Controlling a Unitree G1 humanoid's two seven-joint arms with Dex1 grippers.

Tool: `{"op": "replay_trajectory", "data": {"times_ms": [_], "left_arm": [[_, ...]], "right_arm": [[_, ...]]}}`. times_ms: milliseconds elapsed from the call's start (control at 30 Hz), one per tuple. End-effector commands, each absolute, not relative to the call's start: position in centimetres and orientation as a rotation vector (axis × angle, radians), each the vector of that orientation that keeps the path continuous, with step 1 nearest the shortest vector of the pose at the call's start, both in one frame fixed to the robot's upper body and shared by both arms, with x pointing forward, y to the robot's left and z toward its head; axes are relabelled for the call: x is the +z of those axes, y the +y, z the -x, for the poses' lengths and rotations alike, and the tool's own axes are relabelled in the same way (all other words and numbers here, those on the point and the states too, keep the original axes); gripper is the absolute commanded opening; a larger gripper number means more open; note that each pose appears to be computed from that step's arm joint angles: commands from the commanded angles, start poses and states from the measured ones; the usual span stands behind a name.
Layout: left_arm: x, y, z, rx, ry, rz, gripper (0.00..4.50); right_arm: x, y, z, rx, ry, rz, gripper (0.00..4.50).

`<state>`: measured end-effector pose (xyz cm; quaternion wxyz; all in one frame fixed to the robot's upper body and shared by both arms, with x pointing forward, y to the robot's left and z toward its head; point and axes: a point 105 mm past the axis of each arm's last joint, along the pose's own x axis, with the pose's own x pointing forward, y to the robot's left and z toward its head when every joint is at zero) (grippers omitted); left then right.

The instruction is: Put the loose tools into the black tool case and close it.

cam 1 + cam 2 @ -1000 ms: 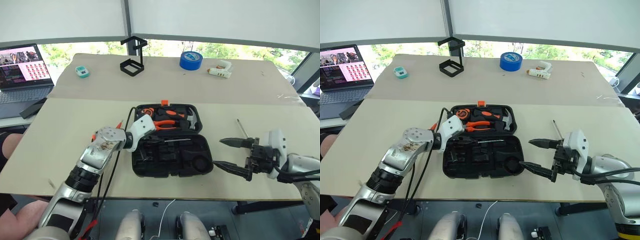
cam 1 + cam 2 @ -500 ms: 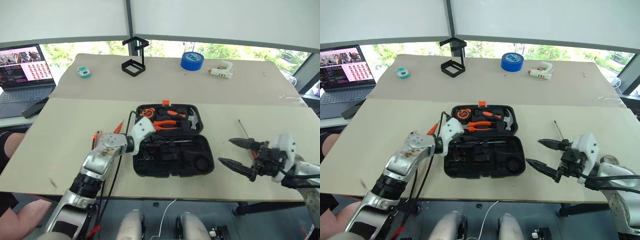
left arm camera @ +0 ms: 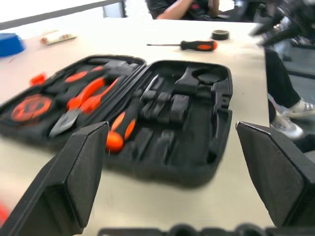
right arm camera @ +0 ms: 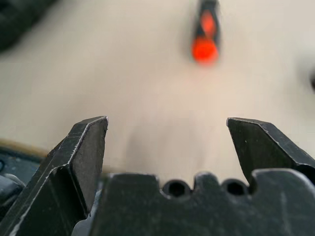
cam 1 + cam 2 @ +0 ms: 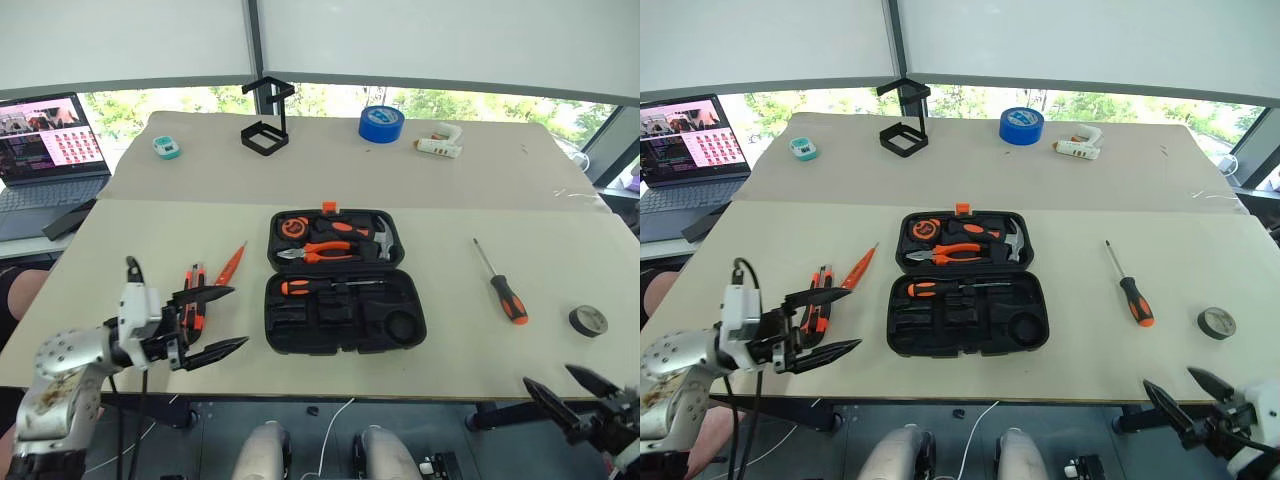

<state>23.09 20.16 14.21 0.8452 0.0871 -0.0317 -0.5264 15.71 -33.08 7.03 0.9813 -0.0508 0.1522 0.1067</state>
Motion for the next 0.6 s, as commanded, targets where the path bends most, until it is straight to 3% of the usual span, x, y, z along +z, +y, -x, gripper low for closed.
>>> {"op": "replay_trajectory", "data": {"times_ms": [33,200,267,400,600], "left_arm": [[15.4,19.1,-22.6,-1.135,-0.118,-0.136,4.45],[15.9,16.5,-22.5,-1.222,-0.141,-0.069,4.45],[16.0,15.4,-22.6,-1.259,-0.157,-0.065,4.45],[15.6,14.0,-22.6,-1.315,-0.172,-0.073,4.45],[15.5,13.5,-22.7,-1.335,-0.182,-0.081,4.45]], "right_arm": [[10.8,-32.9,-18.7,0.198,0.227,0.177,4.5],[13.1,-32.0,-23.6,0.264,0.271,0.204,4.5],[12.6,-32.2,-25.4,0.269,0.404,0.226,4.5],[12.5,-32.6,-28.7,0.255,0.488,0.264,4.5],[11.1,-33.7,-31.4,0.195,0.612,0.292,4.5]]}}
